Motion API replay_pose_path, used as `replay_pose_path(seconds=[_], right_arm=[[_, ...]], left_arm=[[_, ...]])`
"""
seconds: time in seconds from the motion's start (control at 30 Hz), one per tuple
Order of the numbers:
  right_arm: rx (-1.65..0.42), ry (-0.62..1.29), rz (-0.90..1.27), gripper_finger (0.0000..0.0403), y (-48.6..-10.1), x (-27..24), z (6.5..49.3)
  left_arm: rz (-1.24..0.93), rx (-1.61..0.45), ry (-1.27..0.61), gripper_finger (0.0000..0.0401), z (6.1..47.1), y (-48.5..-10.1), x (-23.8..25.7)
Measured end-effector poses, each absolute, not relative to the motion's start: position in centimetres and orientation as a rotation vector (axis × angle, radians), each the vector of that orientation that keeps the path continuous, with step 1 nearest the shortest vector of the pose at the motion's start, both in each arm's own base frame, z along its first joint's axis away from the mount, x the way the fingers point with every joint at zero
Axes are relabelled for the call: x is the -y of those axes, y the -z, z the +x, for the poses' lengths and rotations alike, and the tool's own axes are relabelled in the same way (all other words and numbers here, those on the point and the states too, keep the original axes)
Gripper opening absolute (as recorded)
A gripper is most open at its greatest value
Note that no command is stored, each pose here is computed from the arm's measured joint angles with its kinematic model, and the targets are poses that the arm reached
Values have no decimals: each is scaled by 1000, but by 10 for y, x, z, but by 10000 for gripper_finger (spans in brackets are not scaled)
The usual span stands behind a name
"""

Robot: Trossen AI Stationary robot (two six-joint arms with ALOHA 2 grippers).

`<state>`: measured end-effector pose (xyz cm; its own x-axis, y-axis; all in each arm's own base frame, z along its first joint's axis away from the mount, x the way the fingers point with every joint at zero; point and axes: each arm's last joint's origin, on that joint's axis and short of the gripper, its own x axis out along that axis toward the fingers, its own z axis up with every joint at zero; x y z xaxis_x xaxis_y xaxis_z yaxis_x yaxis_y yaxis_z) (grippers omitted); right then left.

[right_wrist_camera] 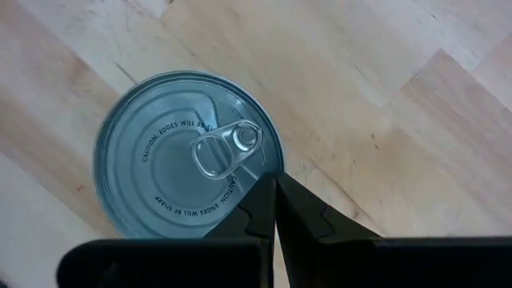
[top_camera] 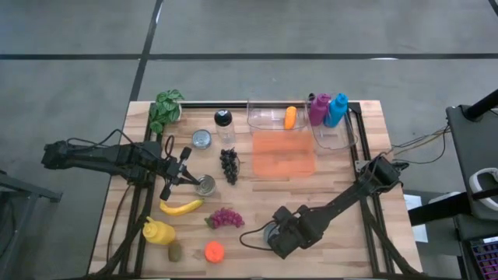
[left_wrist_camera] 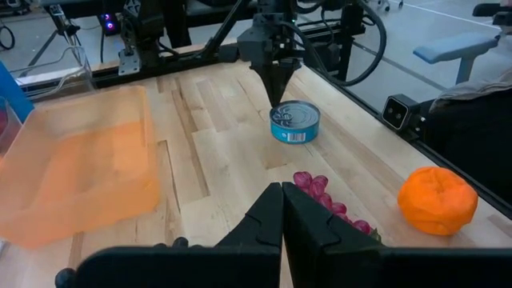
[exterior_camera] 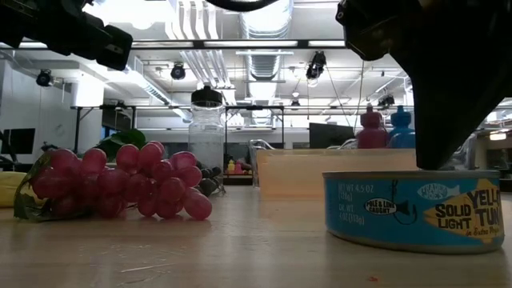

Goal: Pick & Place Food Item
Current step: Put the blue and yellow tuna can into the orange bin

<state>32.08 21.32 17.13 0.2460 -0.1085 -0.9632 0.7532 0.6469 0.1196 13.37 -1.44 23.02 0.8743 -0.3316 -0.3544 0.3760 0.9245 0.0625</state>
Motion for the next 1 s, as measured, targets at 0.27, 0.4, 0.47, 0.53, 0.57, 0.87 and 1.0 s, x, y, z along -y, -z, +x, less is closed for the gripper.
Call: replay_pose_path(seconds=[0.27, 0.4, 0.47, 0.53, 0.57, 0.87, 1.0], right_arm=[[-1194, 650, 655, 8, -169, -214, 321], [-1196, 642, 648, 8, -170, -213, 321], [-1194, 638, 649, 8, -172, -214, 321], [-1187, 623, 654, 8, -177, -214, 322], [-1184, 614, 653, 8, -179, -214, 322], [-1180, 624, 647, 8, -179, -213, 321], [-1182, 629, 645, 8, -178, -213, 321]], left_arm=[[131, -346, 370, 6, 134, -230, 14], [132, -346, 370, 6, 134, -230, 14], [132, -346, 370, 6, 134, -230, 14], [132, -346, 370, 6, 134, -230, 14], [132, -346, 370, 6, 134, -230, 14], [132, -346, 371, 6, 134, -230, 14], [132, -346, 371, 6, 134, -230, 14]])
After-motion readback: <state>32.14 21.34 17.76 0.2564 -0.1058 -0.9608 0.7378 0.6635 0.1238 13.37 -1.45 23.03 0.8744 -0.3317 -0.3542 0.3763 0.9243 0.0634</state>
